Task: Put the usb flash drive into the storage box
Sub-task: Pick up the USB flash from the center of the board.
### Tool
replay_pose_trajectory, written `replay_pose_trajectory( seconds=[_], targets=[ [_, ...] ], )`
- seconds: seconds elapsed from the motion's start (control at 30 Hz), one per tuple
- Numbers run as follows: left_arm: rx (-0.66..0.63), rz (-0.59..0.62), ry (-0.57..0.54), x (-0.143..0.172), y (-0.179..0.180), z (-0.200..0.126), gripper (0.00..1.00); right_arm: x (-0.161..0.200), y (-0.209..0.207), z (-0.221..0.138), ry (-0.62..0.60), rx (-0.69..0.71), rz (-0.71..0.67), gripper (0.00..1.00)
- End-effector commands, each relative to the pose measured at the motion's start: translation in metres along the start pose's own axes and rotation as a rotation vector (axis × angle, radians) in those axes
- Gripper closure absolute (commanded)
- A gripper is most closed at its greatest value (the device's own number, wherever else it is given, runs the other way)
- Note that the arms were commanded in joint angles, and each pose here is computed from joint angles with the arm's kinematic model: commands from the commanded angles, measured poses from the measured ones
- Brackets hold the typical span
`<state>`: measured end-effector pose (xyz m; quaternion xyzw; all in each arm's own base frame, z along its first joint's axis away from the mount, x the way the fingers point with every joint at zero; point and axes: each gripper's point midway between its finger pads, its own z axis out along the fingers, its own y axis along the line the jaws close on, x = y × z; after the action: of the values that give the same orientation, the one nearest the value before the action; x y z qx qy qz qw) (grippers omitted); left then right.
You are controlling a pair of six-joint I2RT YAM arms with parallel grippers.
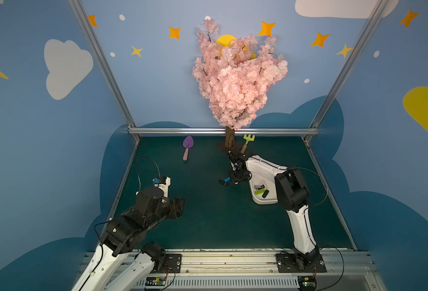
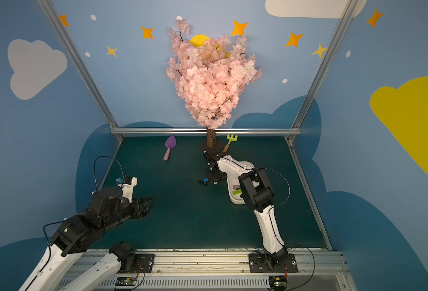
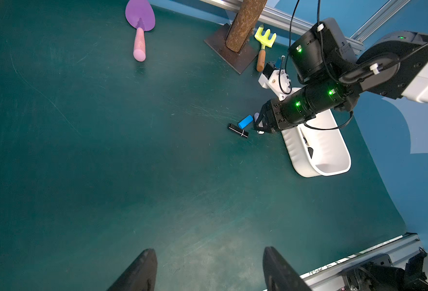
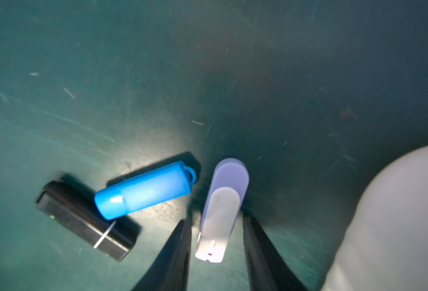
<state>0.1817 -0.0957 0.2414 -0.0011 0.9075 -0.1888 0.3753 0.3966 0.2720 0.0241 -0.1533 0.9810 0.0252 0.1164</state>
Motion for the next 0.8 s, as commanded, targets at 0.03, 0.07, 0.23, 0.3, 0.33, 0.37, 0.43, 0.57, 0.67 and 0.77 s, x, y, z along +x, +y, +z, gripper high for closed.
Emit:
replay_pose_trajectory(
  seconds=[0.03, 0.07, 0.23, 0.3, 0.33, 0.37, 0.43, 0.57, 0.67, 0.77],
  targets=[
    [-0.017, 0.0, 0.001, 0.0, 0.002, 0.003, 0.3, 0.001, -0.007, 0.012, 0.032, 0.029, -0.006, 0.64],
    [-0.016, -0.001, 0.001, 0.0, 0.002, 0.003, 0.3, 0.002, -0.006, 0.014, 0.036, 0.033, -0.009, 0.67],
    [-0.017, 0.0, 0.015, 0.002, 0.002, 0.006, 0.3, 0.007, -0.008, 0.023, 0.054, 0.052, -0.014, 0.72],
    [-0.019, 0.0, 0.017, 0.002, 0.002, 0.007, 0.3, 0.007, -0.009, 0.024, 0.053, 0.062, -0.017, 0.74],
    [-0.019, 0.002, 0.019, 0.002, 0.001, 0.007, 0.3, 0.008, -0.009, 0.024, 0.053, 0.065, -0.02, 0.76],
    [-0.019, 0.003, 0.019, 0.002, 0.001, 0.007, 0.3, 0.008, -0.009, 0.025, 0.054, 0.065, -0.02, 0.78],
    [-0.021, 0.0, 0.018, 0.002, 0.002, 0.007, 0.3, 0.008, -0.009, 0.024, 0.051, 0.064, -0.02, 0.8],
    [-0.02, 0.003, 0.019, 0.002, 0.002, 0.007, 0.3, 0.006, -0.005, 0.017, 0.033, 0.05, -0.027, 0.85],
    [-0.021, 0.002, 0.018, 0.002, 0.002, 0.007, 0.3, 0.001, -0.001, 0.003, -0.013, 0.04, -0.036, 0.9],
    [-0.022, 0.001, 0.016, 0.001, 0.002, 0.007, 0.3, -0.004, 0.004, -0.016, -0.058, 0.022, -0.046, 0.91]
  ],
)
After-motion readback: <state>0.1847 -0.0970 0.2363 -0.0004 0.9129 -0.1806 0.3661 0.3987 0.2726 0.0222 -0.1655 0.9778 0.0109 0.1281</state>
